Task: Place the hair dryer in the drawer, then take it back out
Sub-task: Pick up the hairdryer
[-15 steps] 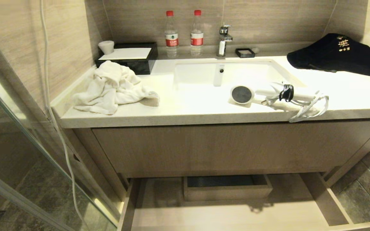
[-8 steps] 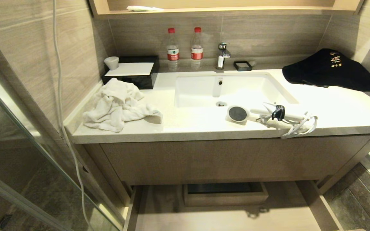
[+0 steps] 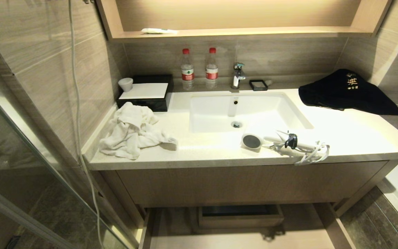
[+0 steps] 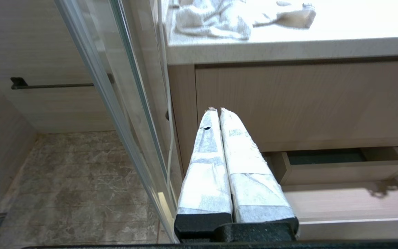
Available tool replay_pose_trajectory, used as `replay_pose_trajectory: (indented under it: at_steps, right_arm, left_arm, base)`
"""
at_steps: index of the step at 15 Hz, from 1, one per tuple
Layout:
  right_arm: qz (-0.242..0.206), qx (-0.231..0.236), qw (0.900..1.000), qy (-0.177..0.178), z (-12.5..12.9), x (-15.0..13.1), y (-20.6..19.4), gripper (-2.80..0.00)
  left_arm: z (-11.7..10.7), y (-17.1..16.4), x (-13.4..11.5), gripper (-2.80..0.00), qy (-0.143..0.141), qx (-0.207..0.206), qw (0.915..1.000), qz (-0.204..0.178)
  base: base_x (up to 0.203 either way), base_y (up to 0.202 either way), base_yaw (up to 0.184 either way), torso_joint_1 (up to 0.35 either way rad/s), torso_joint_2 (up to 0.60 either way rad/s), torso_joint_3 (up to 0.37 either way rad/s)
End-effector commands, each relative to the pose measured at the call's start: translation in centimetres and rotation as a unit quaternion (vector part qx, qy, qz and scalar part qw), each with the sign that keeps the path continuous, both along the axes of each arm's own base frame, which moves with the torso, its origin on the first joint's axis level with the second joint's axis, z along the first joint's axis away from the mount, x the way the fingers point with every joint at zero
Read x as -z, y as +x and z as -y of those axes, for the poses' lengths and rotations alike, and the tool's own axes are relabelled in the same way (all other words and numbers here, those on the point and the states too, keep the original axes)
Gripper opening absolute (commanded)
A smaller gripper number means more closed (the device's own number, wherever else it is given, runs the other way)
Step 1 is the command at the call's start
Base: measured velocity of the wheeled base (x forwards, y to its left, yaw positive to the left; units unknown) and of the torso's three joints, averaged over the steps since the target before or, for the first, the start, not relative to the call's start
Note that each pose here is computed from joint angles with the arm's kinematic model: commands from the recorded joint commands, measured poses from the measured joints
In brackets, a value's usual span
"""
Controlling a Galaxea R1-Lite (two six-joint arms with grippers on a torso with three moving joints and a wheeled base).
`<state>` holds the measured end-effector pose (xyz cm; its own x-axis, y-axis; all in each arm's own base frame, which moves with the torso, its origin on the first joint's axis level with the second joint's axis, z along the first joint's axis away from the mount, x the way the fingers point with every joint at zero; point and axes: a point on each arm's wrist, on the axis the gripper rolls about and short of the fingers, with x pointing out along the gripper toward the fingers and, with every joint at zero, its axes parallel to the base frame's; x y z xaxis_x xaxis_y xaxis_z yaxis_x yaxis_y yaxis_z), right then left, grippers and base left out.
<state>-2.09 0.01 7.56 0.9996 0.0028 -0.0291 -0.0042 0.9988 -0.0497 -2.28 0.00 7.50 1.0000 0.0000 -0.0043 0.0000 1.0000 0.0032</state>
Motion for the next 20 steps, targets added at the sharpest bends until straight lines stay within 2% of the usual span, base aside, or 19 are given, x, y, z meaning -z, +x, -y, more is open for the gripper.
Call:
replay_pose_trajectory:
  at_steps: [1,7,12,20]
  right_arm:
    - [0.0,0.0,1.0,0.0,0.0,-0.02,0.0,-2.8]
    - [-0.001,0.0,1.0,-0.002,0.0,0.0,0.01,-2.8]
    - [0.001,0.002,1.0,0.006,0.01,-0.07,0.0,-2.8]
    - [0.001,0.001,1.0,0.001,0.0,-0.05,0.0,-2.8]
  left_arm:
    - [0.0,0.02,0.04,-2.8,0.0,0.0,1.0,-0.002]
    - [0.0,0.02,0.04,-2.8,0.0,0.0,1.0,-0.002]
    - [0.0,0.02,0.04,-2.8,0.0,0.0,1.0,-0.002]
    - [0.0,0.02,0.04,-2.8,0.0,0.0,1.0,-0.002]
  base:
    - [0.0,0.0,0.0,0.212,-0.41,-0.207]
    - [0.0,0.0,0.0,0.177,-0.35,-0.175]
    - [0.0,0.0,0.0,0.011,-0.02,-0.009]
    - [0.0,0.0,0.0,0.0,0.0,0.0]
